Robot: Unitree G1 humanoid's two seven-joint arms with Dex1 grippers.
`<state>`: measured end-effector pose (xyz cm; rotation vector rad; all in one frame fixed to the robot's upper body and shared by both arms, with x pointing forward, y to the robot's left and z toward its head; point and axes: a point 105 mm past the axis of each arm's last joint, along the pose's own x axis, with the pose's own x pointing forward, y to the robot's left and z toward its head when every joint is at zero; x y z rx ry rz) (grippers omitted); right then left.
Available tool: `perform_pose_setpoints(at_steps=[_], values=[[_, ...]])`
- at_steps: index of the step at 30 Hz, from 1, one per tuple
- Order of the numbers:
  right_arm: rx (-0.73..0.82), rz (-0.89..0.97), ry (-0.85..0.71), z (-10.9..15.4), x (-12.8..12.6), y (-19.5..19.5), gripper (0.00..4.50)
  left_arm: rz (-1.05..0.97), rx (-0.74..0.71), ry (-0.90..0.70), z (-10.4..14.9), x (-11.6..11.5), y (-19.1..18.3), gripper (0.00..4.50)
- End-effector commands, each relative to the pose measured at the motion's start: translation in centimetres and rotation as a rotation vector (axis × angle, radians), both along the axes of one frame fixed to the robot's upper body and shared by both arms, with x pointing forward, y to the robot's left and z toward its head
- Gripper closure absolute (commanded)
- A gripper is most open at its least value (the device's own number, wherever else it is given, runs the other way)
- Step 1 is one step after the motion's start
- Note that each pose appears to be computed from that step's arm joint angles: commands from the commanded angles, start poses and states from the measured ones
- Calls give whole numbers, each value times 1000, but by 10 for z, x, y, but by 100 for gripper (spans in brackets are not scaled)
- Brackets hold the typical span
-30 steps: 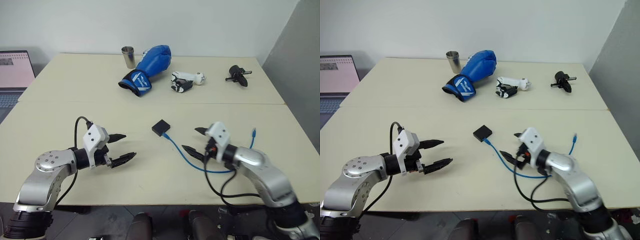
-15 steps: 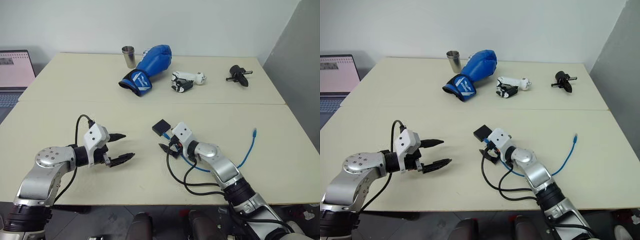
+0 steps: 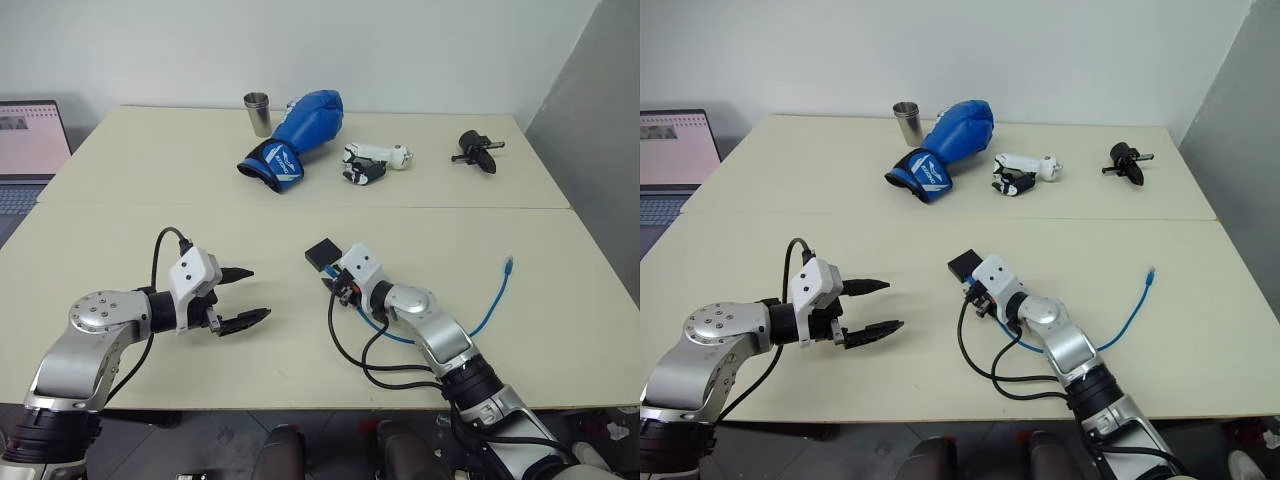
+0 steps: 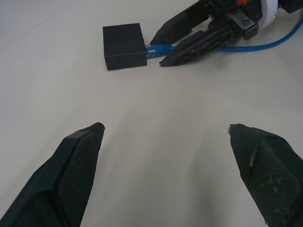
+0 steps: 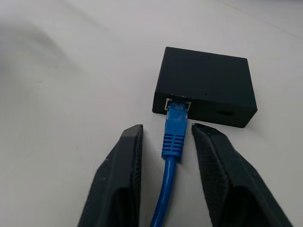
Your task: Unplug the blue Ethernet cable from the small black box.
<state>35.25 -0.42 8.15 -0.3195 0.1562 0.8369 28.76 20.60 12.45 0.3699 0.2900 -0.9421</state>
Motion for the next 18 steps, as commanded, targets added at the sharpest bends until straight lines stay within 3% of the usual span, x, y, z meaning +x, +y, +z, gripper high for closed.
perform_pose_setpoints(at_steps=[1, 3, 18], values=[[9, -7, -32, 10, 4, -6, 377, -5, 17, 4, 3, 2, 1, 0], [0, -2, -37, 10, 3, -9, 427, -9, 12, 7, 5, 3, 1, 0], [-106, 72, -166, 21, -9, -28, 429, -19, -86, -51, 32, 16, -13, 0]])
